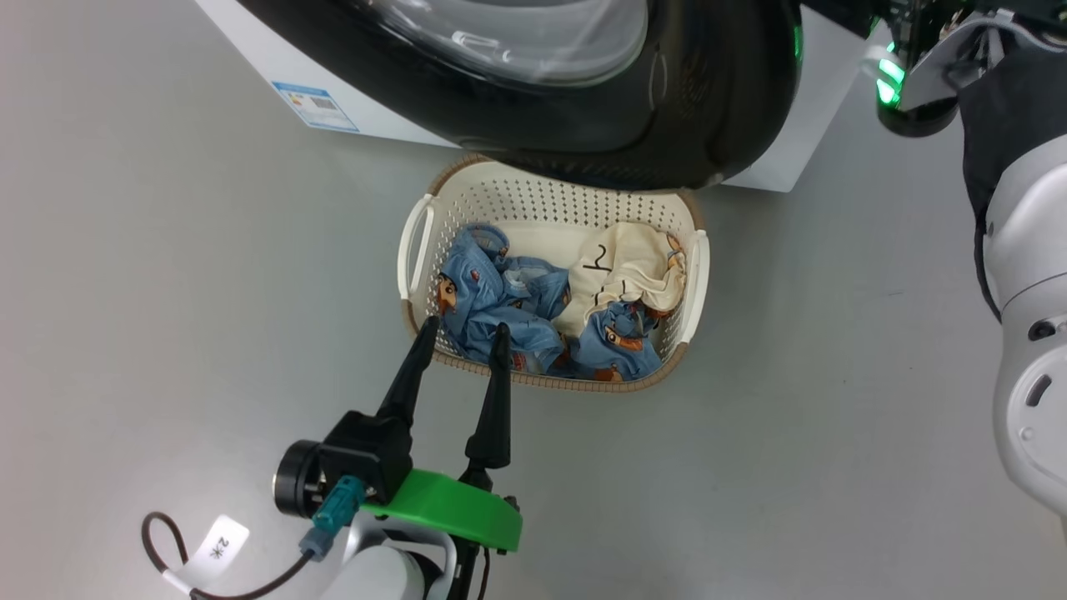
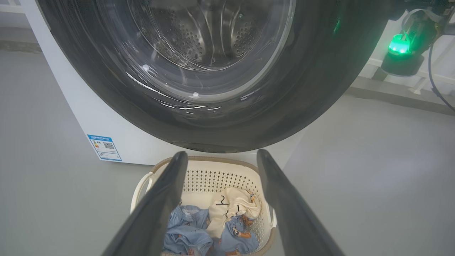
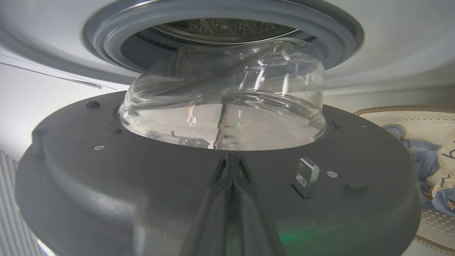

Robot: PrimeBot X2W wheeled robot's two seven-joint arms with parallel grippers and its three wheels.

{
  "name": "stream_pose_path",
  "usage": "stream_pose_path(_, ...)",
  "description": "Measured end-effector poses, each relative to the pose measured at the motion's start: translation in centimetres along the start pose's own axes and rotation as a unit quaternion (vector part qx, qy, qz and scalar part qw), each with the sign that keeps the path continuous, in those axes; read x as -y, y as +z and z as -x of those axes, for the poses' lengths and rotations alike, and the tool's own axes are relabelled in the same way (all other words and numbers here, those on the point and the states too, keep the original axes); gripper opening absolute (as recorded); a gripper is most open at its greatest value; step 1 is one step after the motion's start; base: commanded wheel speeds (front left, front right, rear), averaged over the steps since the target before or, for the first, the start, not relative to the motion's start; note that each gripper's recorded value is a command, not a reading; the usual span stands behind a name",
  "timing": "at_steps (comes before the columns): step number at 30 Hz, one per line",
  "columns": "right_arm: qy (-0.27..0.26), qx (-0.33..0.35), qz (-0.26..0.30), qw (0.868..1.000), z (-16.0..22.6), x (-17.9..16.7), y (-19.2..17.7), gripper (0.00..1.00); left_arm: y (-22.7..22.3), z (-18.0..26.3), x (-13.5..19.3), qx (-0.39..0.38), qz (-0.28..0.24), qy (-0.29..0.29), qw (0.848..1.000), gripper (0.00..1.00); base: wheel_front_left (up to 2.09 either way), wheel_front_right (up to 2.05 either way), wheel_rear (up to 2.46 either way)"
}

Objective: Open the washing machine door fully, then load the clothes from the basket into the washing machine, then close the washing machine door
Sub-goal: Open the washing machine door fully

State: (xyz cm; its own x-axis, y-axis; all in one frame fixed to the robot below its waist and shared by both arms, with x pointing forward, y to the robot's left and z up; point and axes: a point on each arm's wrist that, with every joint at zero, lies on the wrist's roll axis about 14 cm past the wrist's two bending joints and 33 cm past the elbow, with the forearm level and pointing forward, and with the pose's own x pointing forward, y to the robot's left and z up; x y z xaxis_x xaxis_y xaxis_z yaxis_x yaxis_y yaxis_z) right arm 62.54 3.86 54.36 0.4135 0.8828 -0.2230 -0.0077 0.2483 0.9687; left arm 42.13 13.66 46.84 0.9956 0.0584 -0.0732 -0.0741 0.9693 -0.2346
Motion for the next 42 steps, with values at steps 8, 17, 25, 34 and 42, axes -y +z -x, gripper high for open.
stream_pose_path(8, 0.002, -0.028, -0.002, 1.000, 0.1, -0.2, -2.1, 0.00, 0.5, 0.5, 0.1, 0.006, 0.000, -0.003, 1.000, 1.00, 0.00, 0.00, 0.00)
stream_pose_path(17, 0.000, -0.056, -0.005, 0.998, 0.4, 0.2, -4.6, 0.00, 1.0, 1.2, 0.4, 0.012, 0.002, -0.006, 1.000, 1.00, 0.00, 0.00, 0.00)
stream_pose_path(25, 0.008, -0.089, -0.005, 0.996, 0.6, 0.2, -7.3, 0.00, 1.5, 1.7, 0.6, 0.019, 0.004, -0.013, 1.000, 1.00, 0.00, 0.00, 0.00)
stream_pose_path(34, 0.021, -0.124, 0.002, 0.992, 0.0, 0.2, -9.8, 0.00, 1.5, 1.8, 0.5, 0.019, 0.004, -0.012, 1.000, 1.00, 0.00, 0.00, 0.00)
stream_pose_path(42, 0.035, -0.158, 0.010, 0.987, -0.4, 0.1, -12.9, 0.00, 1.7, 2.1, 0.6, 0.023, 0.002, -0.014, 1.000, 1.00, 0.00, 0.00, 0.00)
